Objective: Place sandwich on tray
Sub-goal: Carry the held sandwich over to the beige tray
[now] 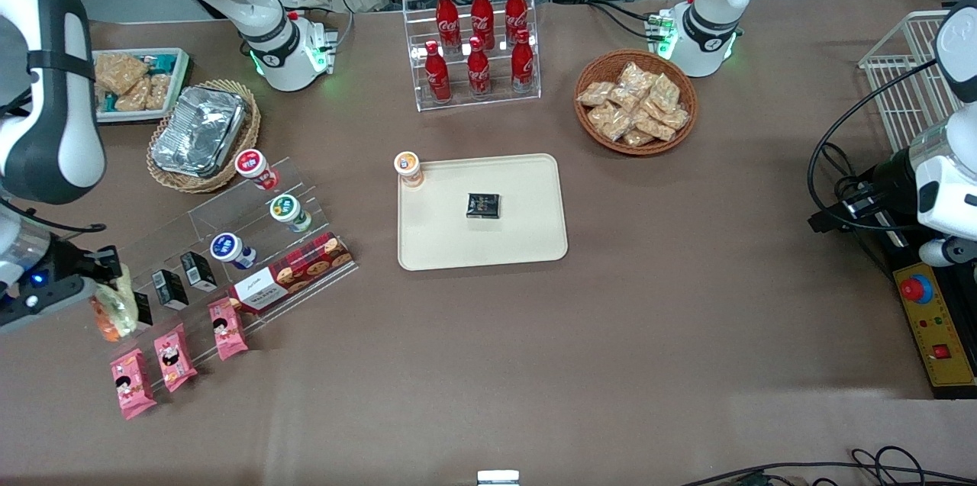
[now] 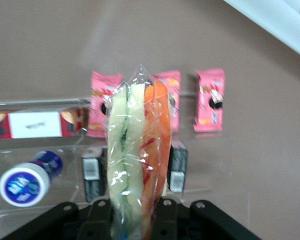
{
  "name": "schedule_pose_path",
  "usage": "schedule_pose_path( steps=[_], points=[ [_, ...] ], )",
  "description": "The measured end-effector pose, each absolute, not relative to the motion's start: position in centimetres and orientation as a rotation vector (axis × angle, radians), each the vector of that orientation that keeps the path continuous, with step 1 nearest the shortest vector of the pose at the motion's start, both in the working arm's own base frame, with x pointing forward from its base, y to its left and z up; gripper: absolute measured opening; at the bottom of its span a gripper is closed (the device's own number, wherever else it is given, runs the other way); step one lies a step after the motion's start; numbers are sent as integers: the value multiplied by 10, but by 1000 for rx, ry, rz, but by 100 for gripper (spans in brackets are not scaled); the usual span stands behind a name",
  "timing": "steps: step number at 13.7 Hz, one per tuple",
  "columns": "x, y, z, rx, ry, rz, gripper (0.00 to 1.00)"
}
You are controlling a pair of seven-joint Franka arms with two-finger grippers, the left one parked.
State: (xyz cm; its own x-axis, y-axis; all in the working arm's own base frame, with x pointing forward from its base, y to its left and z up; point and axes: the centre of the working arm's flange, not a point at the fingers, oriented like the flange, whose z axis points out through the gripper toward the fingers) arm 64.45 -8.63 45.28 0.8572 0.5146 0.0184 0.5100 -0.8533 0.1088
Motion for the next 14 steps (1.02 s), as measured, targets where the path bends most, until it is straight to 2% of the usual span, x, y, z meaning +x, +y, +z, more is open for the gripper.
schedule_pose_path(
  steps=[7,11,14],
  points=[
    [651,67,466,2591,1640,124,19],
    [628,188,458,2441,1937,135,19],
    [605,262,439,2374,2057,97,19]
  ],
)
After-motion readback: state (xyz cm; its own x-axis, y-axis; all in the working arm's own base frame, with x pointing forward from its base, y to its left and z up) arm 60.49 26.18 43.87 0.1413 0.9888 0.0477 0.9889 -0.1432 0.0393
